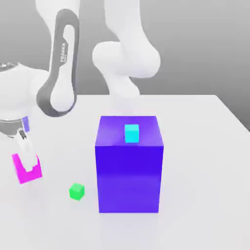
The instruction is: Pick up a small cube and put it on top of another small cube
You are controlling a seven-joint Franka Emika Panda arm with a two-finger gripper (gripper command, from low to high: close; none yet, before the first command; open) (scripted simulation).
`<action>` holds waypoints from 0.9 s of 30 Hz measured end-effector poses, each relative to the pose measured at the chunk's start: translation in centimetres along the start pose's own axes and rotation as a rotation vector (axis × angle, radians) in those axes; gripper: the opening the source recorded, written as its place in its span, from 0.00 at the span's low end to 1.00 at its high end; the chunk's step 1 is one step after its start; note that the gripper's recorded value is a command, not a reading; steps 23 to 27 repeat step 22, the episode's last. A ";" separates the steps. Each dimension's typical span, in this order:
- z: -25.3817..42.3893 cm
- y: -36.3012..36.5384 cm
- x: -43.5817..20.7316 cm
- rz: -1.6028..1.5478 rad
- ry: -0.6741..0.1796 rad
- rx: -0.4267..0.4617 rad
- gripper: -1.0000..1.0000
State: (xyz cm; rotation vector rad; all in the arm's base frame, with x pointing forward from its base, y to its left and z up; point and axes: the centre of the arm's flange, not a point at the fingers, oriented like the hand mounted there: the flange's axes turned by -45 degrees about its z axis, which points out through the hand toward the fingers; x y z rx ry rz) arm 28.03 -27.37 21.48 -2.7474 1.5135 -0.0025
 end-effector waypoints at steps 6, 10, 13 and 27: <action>-2.1 -6.3 -5.3 0.074 -0.002 0.004 0.00; -2.4 -9.3 -8.8 0.114 0.002 -0.003 0.00; -0.2 -9.6 -9.1 0.119 0.003 -0.005 0.00; 3.2 -9.7 -9.4 0.118 0.003 -0.005 1.00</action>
